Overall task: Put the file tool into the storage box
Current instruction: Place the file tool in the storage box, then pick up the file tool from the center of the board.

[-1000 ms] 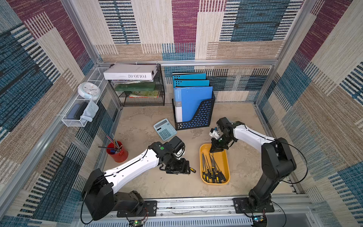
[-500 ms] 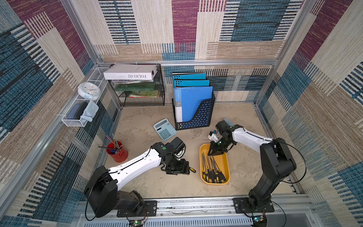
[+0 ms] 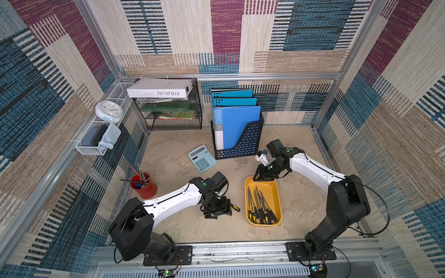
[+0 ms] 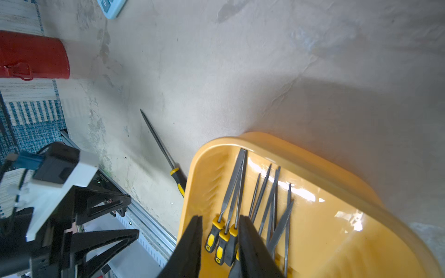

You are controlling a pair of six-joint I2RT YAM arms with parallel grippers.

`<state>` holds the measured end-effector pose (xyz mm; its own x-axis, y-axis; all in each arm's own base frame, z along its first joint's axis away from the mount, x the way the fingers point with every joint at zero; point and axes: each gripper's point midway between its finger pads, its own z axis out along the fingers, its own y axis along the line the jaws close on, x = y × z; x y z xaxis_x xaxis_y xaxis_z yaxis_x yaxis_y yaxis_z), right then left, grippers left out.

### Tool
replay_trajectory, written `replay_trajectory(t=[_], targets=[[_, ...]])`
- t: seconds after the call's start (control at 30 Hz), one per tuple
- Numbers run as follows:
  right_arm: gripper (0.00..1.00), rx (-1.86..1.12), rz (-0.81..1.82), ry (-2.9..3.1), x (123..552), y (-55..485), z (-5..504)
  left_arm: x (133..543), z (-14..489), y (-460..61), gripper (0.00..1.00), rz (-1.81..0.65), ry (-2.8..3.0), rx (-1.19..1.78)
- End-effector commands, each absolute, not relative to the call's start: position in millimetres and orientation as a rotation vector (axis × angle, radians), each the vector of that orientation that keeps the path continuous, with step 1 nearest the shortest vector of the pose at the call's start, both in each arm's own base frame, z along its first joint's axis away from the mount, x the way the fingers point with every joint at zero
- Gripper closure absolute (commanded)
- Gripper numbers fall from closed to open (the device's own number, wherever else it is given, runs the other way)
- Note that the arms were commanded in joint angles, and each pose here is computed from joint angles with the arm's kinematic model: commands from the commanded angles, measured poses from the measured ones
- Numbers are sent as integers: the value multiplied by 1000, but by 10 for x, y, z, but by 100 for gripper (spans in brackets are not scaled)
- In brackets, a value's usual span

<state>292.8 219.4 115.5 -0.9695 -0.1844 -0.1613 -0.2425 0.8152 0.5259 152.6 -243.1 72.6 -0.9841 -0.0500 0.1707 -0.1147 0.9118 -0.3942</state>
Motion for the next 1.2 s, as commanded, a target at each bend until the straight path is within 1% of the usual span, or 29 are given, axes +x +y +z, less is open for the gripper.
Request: replay_trajectory(t=[0.0, 0.3, 0.43, 0.53, 0.9, 1.0, 1.17], targets=[[68, -322, 897, 2890, 2914, 2225, 1214, 1661, 695, -2531, 25, 618, -2891, 393], [69, -339, 923, 2886, 2840, 2223, 1150, 1732, 525, -2586, 29, 470, -2835, 634], [69, -351, 929, 2882, 2814, 2220, 1114, 1751, 502, -2483, 31, 332, -2842, 756], [69, -365, 931, 2884, 2806, 2222, 1088, 1819, 532, -2501, 33, 320, -2854, 832], [70, -465, 913, 2893, 2776, 2203, 1009, 1938, 389, -2802, 37, 234, -2859, 892], [70, -485, 910, 2900, 2764, 2188, 986, 2008, 345, -2850, 40, 215, -2874, 933], [70, -518, 924, 2894, 2743, 2188, 997, 2049, 238, -2883, 51, 181, -2870, 949]])
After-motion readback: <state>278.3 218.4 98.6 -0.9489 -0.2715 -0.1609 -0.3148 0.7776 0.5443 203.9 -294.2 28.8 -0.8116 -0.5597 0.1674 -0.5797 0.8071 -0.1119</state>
